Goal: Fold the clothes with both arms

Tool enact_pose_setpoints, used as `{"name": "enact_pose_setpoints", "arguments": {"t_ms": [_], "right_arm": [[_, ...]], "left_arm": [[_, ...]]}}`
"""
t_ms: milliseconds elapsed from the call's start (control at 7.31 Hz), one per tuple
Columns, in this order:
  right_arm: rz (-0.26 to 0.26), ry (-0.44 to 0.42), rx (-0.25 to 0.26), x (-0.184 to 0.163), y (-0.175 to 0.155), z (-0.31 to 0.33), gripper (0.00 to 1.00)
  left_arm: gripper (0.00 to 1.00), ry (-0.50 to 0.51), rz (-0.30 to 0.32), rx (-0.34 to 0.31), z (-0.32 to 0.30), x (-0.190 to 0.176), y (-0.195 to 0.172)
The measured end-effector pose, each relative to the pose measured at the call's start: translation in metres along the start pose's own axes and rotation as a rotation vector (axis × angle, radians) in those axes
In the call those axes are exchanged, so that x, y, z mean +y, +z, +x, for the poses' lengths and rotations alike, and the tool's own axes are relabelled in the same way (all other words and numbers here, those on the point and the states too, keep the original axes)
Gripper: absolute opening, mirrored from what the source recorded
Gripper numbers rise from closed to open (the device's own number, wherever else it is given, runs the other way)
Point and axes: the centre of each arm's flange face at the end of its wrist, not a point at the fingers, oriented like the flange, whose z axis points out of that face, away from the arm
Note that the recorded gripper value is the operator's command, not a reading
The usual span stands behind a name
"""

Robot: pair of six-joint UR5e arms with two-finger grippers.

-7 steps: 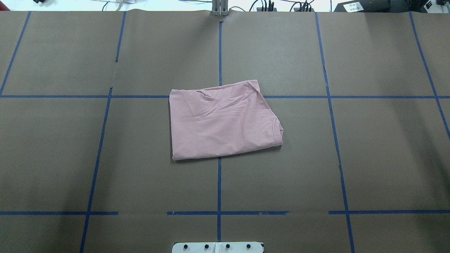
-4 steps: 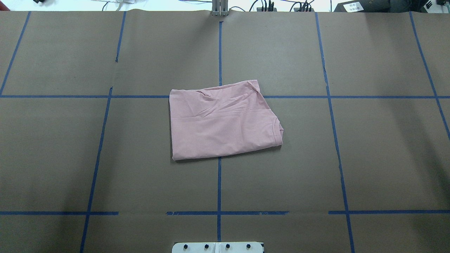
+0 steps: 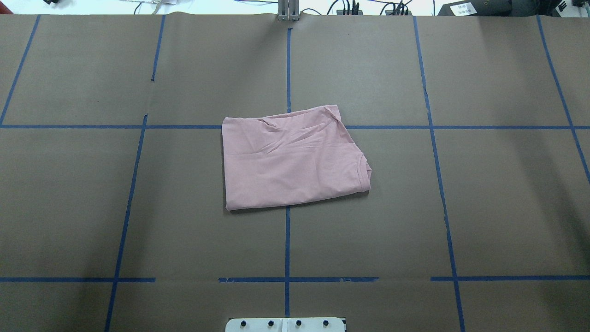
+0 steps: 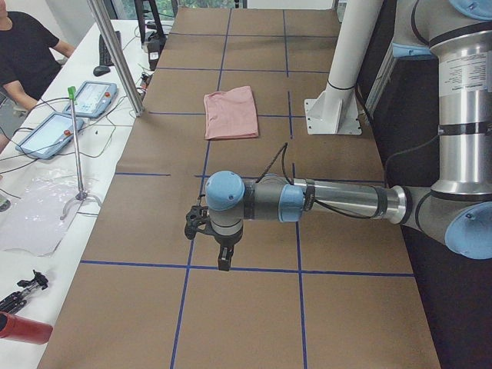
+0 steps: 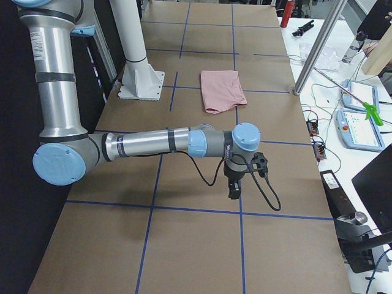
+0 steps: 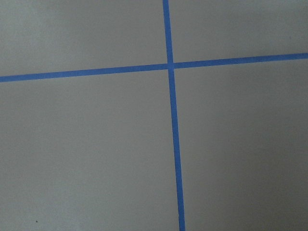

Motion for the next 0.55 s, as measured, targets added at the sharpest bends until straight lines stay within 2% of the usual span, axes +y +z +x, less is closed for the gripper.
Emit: {"name": "enact_pose_setpoints", "arguments": {"t_ms": [547], "right_arm": [[-0.003, 0.004, -0.007, 0.0007, 0.0015, 0.0007, 1.00]], "left_arm": [[1.00, -0.033, -0.036, -0.005, -0.0023, 0.0127, 0.0035]]}}
